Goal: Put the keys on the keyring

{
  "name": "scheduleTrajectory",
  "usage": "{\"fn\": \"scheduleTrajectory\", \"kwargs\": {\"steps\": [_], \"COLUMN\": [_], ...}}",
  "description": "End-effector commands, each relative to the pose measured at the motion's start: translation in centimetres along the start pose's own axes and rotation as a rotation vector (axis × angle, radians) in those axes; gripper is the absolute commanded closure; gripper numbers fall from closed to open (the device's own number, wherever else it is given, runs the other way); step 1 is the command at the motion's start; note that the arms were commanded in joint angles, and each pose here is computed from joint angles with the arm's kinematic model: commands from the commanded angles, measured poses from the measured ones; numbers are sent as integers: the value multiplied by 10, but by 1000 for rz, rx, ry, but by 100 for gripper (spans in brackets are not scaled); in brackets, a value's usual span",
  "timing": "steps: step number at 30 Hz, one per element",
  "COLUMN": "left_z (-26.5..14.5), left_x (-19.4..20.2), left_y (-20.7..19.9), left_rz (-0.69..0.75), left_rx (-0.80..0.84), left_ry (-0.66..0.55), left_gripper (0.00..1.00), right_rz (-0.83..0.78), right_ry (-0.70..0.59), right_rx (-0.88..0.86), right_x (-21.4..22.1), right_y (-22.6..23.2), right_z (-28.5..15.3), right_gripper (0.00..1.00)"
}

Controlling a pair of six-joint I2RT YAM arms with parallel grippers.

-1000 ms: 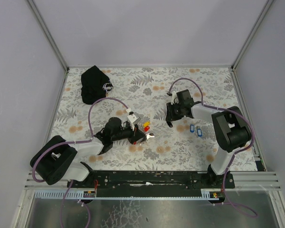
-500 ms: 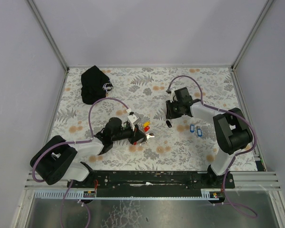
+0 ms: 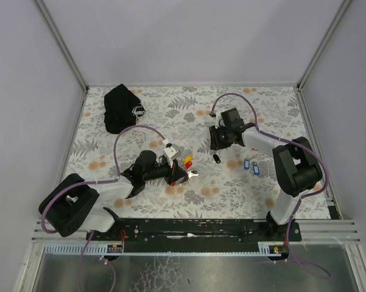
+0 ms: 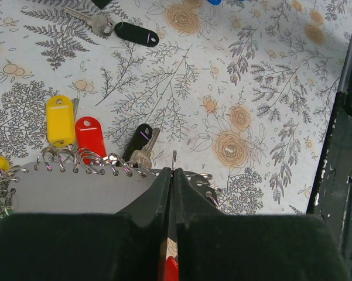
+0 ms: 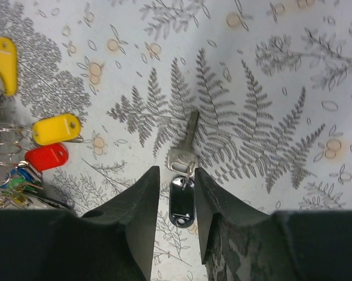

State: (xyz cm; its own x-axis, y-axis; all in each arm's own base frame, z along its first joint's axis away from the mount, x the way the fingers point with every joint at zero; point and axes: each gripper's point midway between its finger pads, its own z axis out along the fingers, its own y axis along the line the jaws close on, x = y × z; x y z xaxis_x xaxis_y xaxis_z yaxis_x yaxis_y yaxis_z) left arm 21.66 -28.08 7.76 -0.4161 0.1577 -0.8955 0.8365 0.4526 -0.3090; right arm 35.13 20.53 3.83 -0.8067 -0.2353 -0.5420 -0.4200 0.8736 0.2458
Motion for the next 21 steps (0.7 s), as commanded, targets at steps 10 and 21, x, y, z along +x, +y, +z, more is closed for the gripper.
{"fn": "scheduleTrajectory", "kwargs": {"steps": [10,21], "left_z": [4,5], "left_x": [-16,-13], "left_y": [-7,-8], "left_rz": [42,42], "left_rx": [36,40], "left_ry": [-33,-23], "left_gripper": [99,99], "right_rz": [-130,-50], "right_ry": [45,137], "right_rx": [-175,-42], "right_x": [-20,1], "right_y": [42,5], "right_z": [28,31], "right_gripper": [62,61]}}
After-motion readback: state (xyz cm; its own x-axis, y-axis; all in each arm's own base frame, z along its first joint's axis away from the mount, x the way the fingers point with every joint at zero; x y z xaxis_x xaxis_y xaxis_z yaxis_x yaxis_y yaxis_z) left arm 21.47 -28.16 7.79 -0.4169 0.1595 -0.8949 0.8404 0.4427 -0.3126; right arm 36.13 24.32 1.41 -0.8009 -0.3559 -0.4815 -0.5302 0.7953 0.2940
